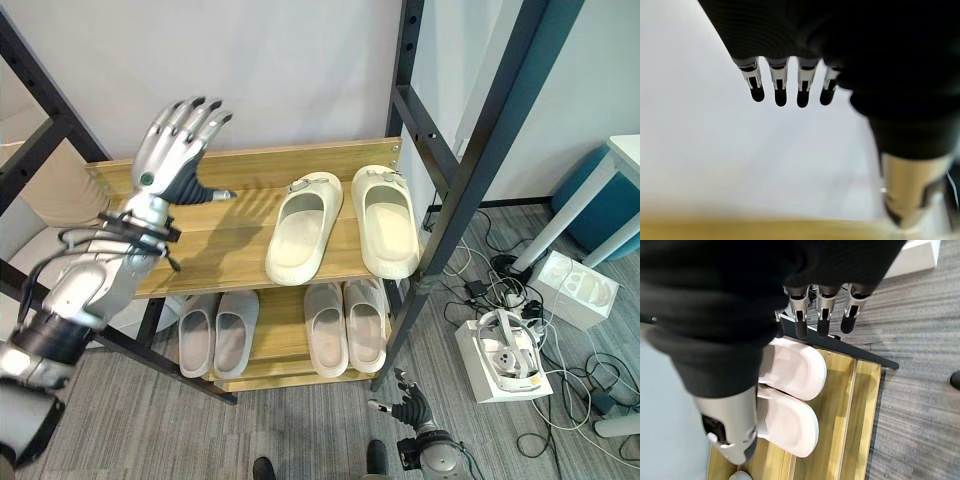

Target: Arrange the slippers neatly on the shoe rack.

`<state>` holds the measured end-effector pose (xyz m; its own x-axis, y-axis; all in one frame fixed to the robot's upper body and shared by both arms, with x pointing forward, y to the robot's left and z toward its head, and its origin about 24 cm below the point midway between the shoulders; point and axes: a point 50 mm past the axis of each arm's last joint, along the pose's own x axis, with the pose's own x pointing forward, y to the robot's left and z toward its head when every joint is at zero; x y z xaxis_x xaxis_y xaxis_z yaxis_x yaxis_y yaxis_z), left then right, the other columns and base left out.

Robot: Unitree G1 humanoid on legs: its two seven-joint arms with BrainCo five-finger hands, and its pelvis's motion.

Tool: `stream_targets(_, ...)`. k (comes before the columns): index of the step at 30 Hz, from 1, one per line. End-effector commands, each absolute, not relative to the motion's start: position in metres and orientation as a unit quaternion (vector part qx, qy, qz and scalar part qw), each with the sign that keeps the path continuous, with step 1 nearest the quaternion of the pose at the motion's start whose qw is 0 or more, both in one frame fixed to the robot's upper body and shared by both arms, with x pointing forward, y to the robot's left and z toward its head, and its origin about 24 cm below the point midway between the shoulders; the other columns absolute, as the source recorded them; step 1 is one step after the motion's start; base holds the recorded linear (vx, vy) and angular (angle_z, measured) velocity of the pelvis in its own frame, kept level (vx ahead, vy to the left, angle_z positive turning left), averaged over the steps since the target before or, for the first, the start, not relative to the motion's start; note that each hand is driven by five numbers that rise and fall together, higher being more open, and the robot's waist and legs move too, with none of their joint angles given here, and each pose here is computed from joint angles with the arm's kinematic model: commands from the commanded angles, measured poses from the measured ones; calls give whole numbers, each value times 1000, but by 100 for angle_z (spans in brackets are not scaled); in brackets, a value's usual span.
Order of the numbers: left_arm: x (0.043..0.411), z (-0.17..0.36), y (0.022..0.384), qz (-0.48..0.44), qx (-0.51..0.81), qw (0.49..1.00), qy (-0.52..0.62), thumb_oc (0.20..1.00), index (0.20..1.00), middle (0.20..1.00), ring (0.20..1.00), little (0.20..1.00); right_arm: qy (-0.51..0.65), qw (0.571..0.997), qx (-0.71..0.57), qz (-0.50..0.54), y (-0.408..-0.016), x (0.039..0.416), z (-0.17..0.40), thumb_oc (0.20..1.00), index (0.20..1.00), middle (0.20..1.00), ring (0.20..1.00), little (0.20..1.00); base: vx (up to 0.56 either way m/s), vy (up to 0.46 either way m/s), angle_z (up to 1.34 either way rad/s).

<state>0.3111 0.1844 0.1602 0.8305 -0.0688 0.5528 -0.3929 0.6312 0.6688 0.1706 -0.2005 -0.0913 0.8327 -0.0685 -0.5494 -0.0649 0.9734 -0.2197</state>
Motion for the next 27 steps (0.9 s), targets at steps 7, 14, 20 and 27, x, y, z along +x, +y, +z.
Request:
stream_targets(7,313,140,170,-64,37,979,-188,1000,1000,1000,1000,1000,261,960,-97,-4,-196,191,-80,1000,1000,1000,1000,1000,-2,3,2)
stream_targets(14,311,128,148,-163,-87,978,-102,1000,1000,1000,1000,1000,274,956,-106,22,-194,188,-81,1000,1000,1000,1000,1000,0,0,0)
stream_targets(20,321,137,118,-202,-119,968,-85,1000,1000,1000,1000,1000,291,950,-110,39,-191,181,-86,1000,1000,1000,1000,1000,-2,-1,-1)
stream_targets(27,348,142,98,-173,-98,977,-78,1000,1000,1000,1000,1000,295,948,-113,47,-186,181,-88,1000,1000,1000,1000,1000,2,-1,-5)
